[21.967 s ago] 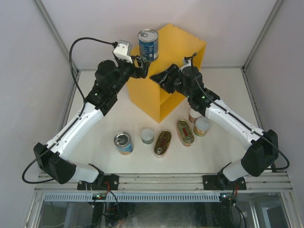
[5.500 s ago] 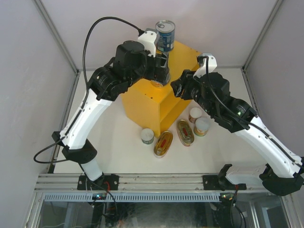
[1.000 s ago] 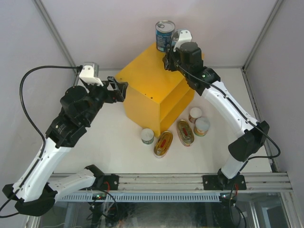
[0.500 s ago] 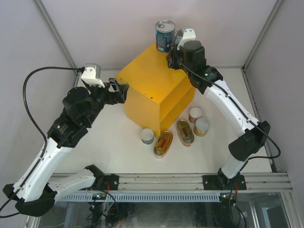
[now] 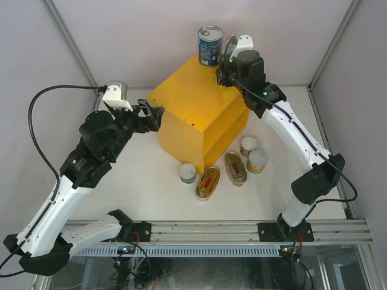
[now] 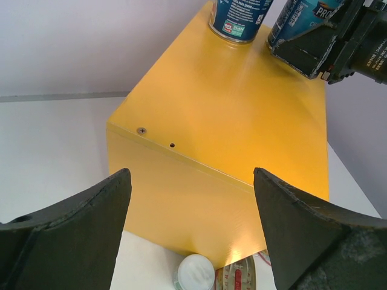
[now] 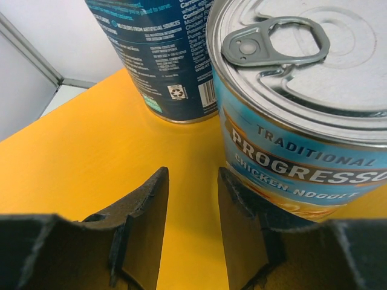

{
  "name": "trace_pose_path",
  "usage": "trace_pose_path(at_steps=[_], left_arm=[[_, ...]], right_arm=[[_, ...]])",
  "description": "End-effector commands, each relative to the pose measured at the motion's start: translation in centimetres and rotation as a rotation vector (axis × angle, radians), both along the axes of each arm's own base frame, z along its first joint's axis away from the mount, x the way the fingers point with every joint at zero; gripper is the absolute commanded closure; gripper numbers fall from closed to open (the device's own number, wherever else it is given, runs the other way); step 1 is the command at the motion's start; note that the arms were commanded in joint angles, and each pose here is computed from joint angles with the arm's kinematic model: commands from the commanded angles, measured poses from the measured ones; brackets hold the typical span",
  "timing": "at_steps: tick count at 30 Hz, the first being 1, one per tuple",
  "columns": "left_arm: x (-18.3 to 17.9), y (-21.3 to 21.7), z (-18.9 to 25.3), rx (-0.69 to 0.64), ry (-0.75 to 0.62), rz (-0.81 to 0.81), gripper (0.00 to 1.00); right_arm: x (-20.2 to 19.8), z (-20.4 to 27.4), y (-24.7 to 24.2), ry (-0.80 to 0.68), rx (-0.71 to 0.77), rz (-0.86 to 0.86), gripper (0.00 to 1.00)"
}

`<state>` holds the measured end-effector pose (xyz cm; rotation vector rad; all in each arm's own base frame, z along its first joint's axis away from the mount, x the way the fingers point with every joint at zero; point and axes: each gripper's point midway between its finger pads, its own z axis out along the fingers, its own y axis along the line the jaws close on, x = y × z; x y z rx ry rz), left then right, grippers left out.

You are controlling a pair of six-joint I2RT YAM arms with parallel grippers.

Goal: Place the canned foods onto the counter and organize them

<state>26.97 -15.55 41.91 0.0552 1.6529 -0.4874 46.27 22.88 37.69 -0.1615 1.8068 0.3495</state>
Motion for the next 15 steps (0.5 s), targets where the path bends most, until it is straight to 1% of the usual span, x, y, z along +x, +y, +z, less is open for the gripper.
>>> trace_pose_path(at_steps=[1,7,12,15], left_arm=[[-0.3,-0.1,0.7,-0.036,-0.020,-0.016,0.15],[-0.4,-0.1,0.7,-0.042,-0.020,-0.017,0.15],[-0.6,0.5,1.3,-0.036,-0.028,0.000,0.14],[-0.8,1.0,1.9,-0.025,-0.034,0.015,0.14]], right_arm=[[-0.2,3.5,-2.0,-0.081,0.034,-0.048,0.61],[-0.6,4.0,-1.6,-0.084,0.046,-0.021,0.60],[-2.4,5.1,1.5,-0.078,0.044,0.097,0.55],[-4.8,5.9,3.9,-0.076,0.012,0.158,0.53]])
